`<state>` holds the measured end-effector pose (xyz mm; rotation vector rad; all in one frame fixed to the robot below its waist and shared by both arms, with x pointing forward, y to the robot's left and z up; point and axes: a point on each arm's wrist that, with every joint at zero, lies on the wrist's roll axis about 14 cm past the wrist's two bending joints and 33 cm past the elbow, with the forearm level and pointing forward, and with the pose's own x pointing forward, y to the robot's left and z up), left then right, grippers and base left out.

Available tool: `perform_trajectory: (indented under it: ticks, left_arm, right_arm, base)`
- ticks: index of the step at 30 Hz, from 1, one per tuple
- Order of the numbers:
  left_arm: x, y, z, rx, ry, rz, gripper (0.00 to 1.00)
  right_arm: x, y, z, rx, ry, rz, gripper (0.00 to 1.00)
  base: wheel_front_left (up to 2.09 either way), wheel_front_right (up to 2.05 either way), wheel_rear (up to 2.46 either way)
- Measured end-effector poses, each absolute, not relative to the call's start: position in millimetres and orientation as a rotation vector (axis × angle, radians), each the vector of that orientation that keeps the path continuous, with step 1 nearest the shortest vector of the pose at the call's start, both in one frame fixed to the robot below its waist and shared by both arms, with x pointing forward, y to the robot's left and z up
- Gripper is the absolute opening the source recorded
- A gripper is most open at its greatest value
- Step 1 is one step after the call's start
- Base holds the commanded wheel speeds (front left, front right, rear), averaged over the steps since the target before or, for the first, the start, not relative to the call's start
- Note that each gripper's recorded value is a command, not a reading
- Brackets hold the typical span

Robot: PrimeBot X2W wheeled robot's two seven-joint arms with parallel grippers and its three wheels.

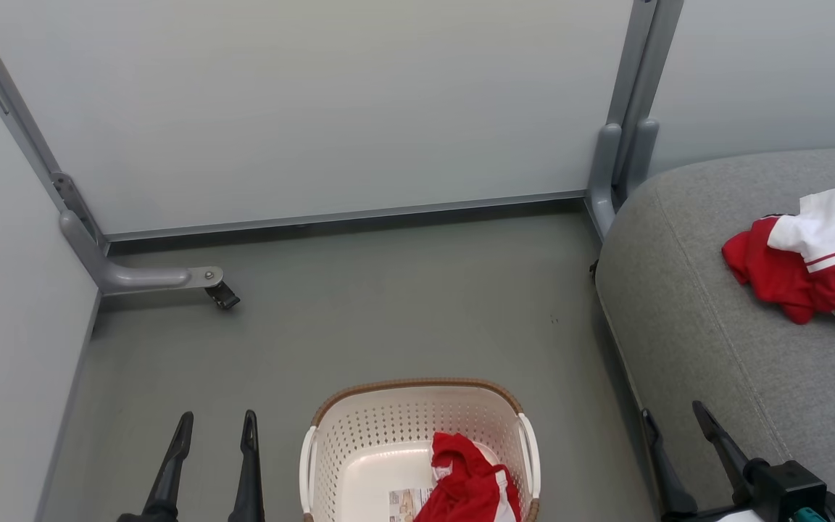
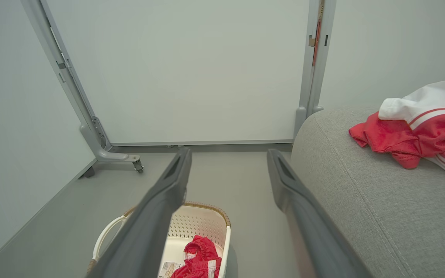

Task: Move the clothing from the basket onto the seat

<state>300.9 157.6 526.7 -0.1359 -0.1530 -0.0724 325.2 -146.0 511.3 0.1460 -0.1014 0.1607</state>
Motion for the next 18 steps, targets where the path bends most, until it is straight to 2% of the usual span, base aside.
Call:
perform_trajectory:
  ticks: [18]
  left_arm:
    - [302.9,153.0,516.2,-0.140,-0.117,-0.085,1.00]
  right_arm:
    - [327.4,-146.2,509.5,0.147,-0.095,0.159,1.00]
  base:
    - [0.00,0.00,0.00]
